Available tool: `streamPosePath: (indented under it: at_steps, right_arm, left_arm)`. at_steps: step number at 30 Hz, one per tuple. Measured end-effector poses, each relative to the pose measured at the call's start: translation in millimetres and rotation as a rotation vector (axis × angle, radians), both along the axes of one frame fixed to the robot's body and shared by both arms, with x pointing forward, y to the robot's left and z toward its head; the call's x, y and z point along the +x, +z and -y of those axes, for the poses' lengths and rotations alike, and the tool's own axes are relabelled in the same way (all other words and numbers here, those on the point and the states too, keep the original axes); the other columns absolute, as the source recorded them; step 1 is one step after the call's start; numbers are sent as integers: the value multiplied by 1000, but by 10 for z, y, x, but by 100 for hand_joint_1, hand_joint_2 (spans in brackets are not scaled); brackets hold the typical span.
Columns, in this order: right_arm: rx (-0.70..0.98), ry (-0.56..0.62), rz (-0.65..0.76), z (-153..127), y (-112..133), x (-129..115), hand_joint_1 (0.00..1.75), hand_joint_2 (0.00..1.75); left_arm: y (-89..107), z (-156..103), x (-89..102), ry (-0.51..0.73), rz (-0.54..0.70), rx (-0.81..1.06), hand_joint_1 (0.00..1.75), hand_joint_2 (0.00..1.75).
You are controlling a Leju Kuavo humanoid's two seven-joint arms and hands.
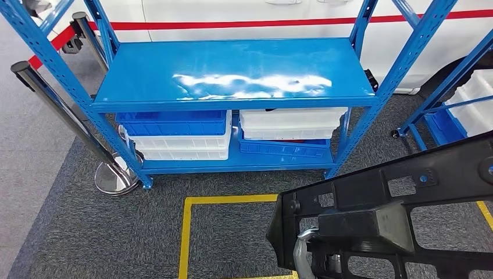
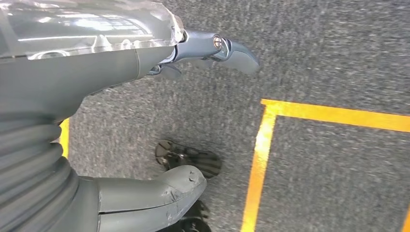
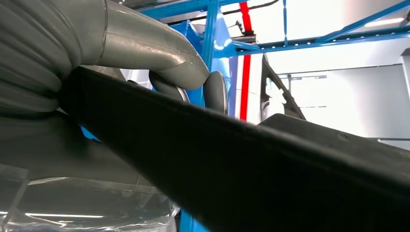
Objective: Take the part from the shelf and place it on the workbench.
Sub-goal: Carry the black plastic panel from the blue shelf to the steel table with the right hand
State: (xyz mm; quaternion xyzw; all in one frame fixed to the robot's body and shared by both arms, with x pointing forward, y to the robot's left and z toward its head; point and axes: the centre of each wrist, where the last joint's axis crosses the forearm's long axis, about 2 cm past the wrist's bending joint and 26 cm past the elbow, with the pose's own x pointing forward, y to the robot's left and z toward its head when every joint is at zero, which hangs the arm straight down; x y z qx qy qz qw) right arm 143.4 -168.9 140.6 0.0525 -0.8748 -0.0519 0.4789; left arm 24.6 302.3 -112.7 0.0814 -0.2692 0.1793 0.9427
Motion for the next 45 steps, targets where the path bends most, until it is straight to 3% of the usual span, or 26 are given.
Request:
streamPosePath:
  at_steps: [23, 45]
  right_arm:
    - [11, 10, -4, 0, -10, -8, 175, 175]
    - [76, 8, -85, 64, -132, -263, 175, 175]
  left_arm:
    - [-2, 27, -12, -37, 7, -6, 0, 175]
    - [1, -53, -4, -55, -19, 0, 0, 175]
